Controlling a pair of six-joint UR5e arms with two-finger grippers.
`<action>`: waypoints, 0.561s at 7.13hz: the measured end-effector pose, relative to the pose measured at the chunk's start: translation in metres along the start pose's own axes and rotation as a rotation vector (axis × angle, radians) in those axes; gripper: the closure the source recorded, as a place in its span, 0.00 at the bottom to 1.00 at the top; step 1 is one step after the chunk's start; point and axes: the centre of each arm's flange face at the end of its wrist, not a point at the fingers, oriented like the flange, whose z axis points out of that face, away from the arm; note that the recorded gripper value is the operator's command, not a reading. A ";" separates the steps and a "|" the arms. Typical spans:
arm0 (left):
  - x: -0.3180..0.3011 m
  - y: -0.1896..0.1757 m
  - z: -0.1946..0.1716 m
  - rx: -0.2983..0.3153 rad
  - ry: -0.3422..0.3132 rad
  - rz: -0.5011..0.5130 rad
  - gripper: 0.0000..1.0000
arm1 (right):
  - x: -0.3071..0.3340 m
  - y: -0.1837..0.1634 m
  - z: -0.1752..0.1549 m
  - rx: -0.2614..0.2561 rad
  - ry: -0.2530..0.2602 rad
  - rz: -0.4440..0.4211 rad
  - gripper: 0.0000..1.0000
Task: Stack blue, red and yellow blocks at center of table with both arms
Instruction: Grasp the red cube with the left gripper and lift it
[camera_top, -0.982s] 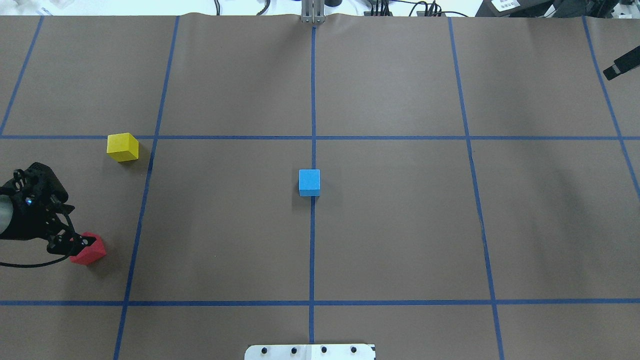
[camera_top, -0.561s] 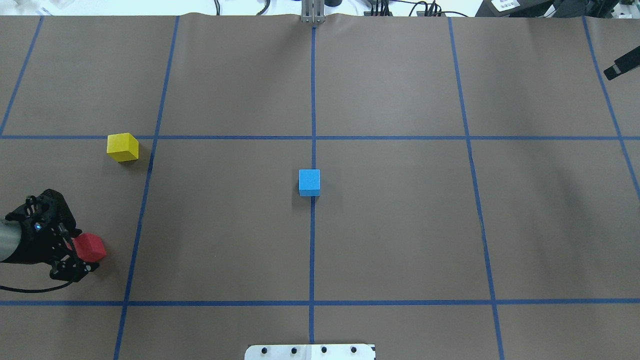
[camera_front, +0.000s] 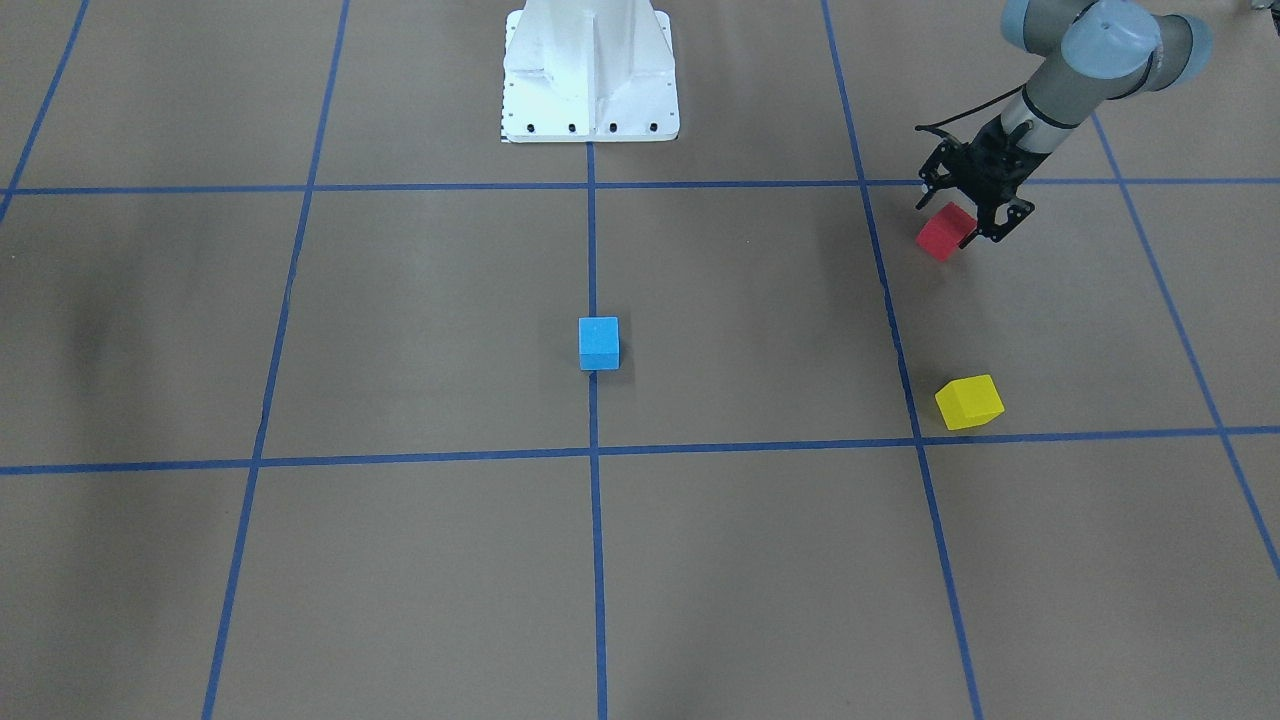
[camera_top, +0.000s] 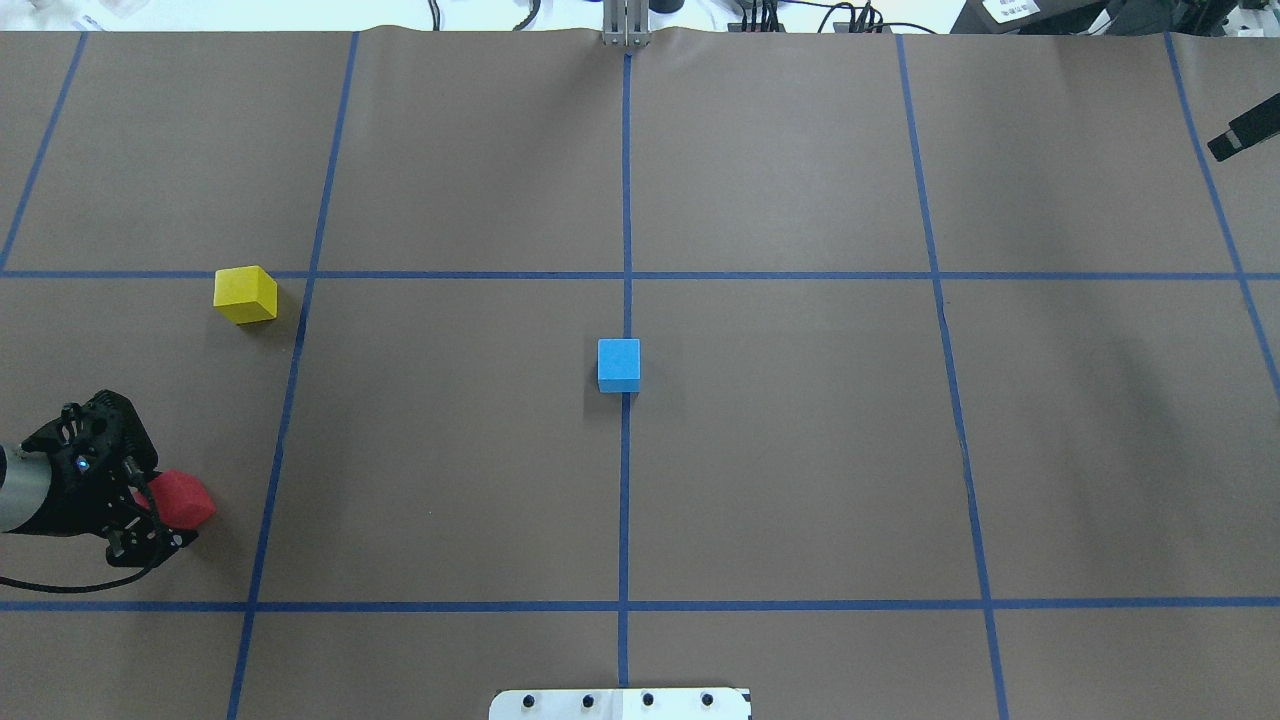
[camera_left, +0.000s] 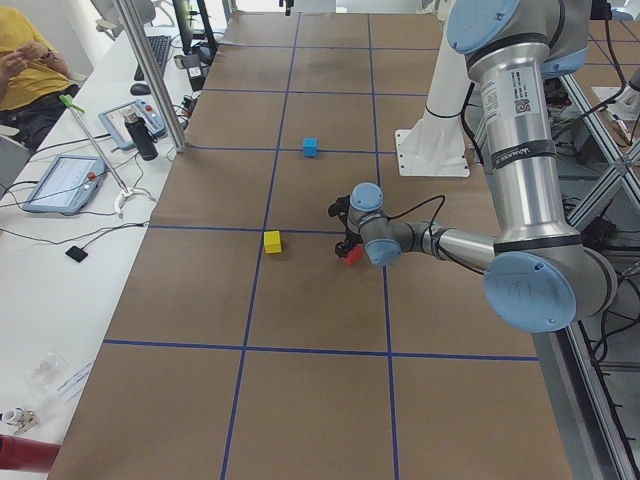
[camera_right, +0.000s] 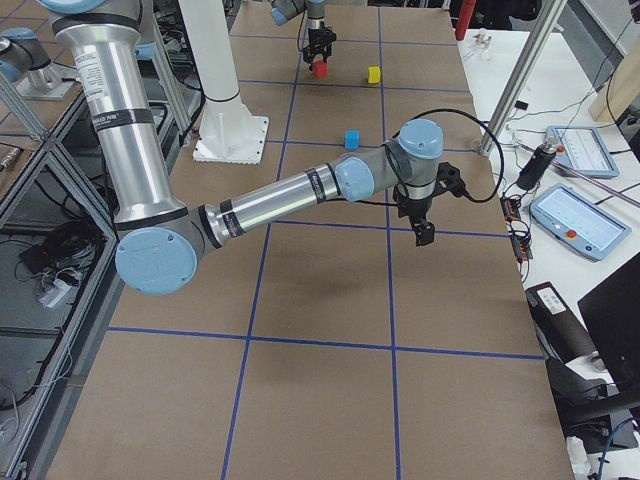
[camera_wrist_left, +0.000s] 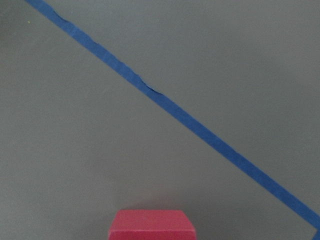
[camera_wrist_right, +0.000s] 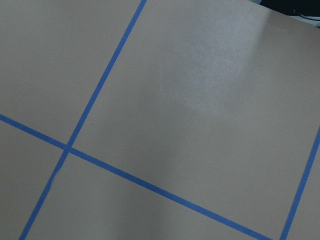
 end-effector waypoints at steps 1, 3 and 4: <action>0.000 -0.001 -0.002 0.005 0.000 -0.002 1.00 | 0.002 0.002 0.001 -0.005 0.000 0.007 0.01; 0.008 -0.013 -0.018 0.027 0.027 -0.012 1.00 | 0.018 0.012 0.002 -0.016 0.007 0.053 0.01; 0.010 -0.022 -0.026 0.039 0.043 -0.043 1.00 | 0.033 0.019 0.002 -0.020 0.014 0.085 0.01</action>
